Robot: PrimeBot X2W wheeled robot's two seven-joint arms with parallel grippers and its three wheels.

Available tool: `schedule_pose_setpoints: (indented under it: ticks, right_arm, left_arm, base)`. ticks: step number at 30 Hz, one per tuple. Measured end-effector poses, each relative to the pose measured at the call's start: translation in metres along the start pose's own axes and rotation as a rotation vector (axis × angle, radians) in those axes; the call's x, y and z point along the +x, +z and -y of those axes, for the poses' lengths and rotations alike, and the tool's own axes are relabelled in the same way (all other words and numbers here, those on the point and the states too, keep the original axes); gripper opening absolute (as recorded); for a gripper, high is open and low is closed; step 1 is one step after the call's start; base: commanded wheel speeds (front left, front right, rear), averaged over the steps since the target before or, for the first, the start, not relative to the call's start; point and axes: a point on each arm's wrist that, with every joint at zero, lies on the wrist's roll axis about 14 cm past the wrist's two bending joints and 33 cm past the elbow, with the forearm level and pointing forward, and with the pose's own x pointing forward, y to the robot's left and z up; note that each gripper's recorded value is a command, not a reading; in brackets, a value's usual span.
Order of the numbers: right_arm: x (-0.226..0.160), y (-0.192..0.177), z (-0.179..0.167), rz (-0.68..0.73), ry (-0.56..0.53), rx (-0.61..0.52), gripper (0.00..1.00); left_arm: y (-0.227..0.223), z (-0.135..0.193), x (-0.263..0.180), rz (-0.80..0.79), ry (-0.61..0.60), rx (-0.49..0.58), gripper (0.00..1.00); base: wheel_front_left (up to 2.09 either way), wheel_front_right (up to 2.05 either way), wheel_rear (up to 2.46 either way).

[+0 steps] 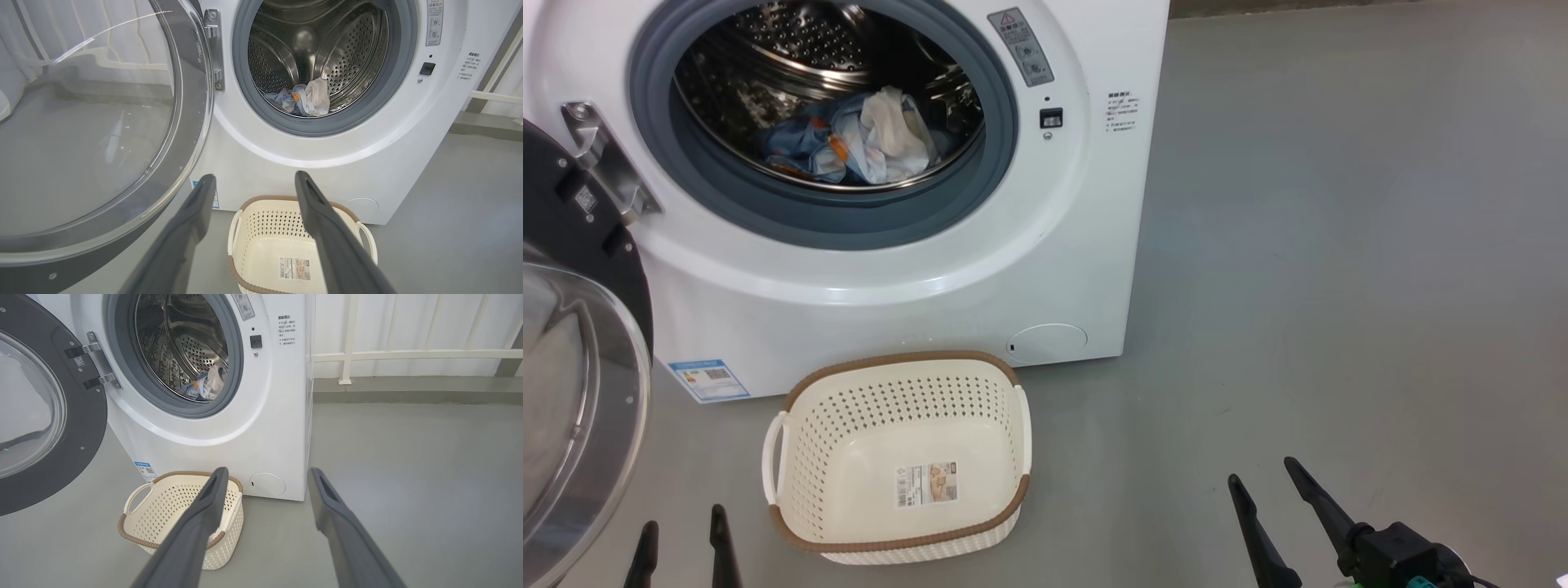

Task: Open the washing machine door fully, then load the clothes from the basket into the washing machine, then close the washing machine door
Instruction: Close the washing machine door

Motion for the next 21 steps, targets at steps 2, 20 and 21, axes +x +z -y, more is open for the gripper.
schedule_pose_setpoints:
  ticks: [2,20,21]
  right_arm:
    - [0.000,0.000,0.000,0.000,0.000,0.000,1.00]
    - [0.025,-0.002,-0.040,-0.003,0.139,0.005,1.00]
    - [0.028,-0.003,-0.045,-0.005,0.155,0.002,1.00]
  left_arm:
    - [0.000,0.000,0.000,0.000,0.000,0.000,1.00]
    - [0.010,-0.041,-0.022,0.032,0.130,0.007,1.00]
    - [0.012,-0.046,-0.025,0.036,0.145,0.007,1.00]
  base:
    - [0.00,0.00,0.00]
    - [0.00,0.00,0.00]
    - [0.00,0.00,0.00]
